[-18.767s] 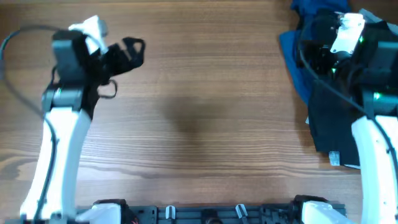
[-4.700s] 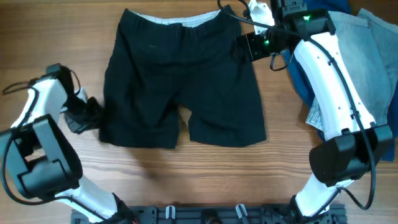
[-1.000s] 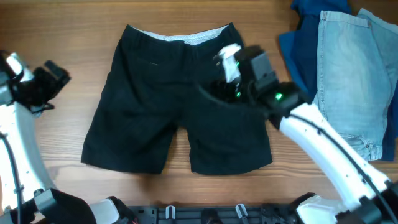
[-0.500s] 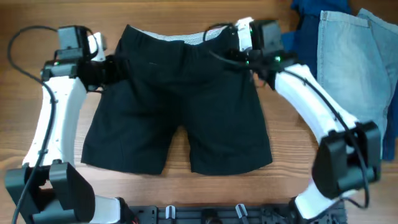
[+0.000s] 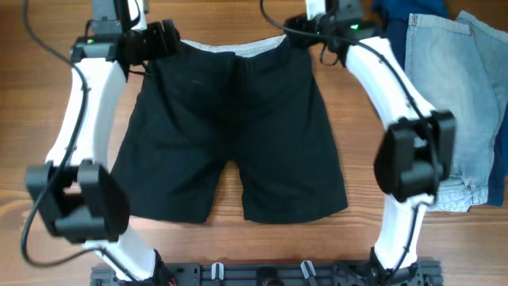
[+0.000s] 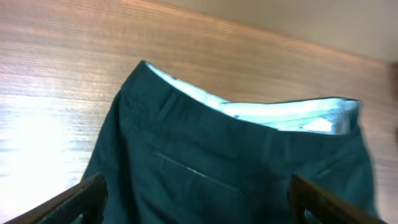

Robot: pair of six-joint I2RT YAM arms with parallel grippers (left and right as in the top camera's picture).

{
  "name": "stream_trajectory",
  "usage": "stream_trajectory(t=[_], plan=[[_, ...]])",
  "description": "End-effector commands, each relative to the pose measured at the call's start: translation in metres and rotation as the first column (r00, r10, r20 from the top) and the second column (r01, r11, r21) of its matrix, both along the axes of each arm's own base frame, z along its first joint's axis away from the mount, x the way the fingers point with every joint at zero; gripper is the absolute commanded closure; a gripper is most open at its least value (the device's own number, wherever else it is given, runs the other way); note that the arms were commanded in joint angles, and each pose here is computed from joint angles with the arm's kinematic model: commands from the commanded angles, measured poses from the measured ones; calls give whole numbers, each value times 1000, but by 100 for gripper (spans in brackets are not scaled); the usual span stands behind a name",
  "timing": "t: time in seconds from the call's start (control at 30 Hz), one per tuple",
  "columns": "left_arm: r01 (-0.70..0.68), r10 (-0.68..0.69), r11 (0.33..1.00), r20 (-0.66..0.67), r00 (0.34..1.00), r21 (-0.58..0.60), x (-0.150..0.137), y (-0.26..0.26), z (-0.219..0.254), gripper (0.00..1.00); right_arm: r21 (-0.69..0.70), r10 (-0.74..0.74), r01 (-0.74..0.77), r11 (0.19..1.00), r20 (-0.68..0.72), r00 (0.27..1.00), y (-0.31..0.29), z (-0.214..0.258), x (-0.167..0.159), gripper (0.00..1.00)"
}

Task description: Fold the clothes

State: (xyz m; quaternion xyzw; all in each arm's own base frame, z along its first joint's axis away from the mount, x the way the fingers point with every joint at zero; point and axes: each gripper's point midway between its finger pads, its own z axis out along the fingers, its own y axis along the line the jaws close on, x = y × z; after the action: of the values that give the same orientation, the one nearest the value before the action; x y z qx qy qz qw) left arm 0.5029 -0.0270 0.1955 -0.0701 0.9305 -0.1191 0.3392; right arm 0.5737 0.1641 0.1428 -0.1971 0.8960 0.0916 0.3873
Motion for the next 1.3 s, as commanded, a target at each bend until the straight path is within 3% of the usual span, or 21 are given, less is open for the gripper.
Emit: stream_trajectory(t=[0.0, 0.13, 0.33, 0.63, 0.73, 0.77, 0.83, 0.87, 1.1, 1.27], plan=[[21, -20, 999, -33, 999, 29, 17, -3, -36, 8, 18, 27, -26, 1000, -47, 999, 10, -38, 4, 14], [24, -23, 999, -37, 999, 30, 29, -7, -58, 9, 49, 25, -21, 999, -75, 997, 15, -67, 9, 18], [57, -55, 998, -57, 997, 29, 27, -24, -66, 9, 48, 21, -17, 999, -90, 996, 16, -105, 17, 24], [105, -101, 994, -175, 979, 17, 0, -55, -82, 11, 54, -23, 24, 998, -20, 1000, 11, -131, 40, 26], [109, -103, 994, -211, 972, 17, -8, -56, -87, 11, 46, -29, 30, 998, -32, 999, 8, -137, 39, 35], [108, -100, 994, -219, 970, 21, -10, -55, -88, 11, 38, -40, 42, 998, -31, 999, 4, -138, 40, 49], [106, -98, 994, -228, 969, 23, -12, -54, -89, 11, 35, -63, 64, 997, -30, 998, -2, -137, 42, 86], [101, -93, 995, -233, 968, 21, -13, -54, -89, 11, 41, -73, 74, 996, -34, 997, -5, -136, 42, 92], [80, -73, 997, -251, 965, 19, -16, -53, -91, 11, 59, -133, 136, 989, -61, 989, -28, -125, 43, 96], [81, -73, 997, -251, 965, 19, -16, -53, -91, 11, 88, -169, 167, 982, 10, 986, -41, -80, 53, 96]])
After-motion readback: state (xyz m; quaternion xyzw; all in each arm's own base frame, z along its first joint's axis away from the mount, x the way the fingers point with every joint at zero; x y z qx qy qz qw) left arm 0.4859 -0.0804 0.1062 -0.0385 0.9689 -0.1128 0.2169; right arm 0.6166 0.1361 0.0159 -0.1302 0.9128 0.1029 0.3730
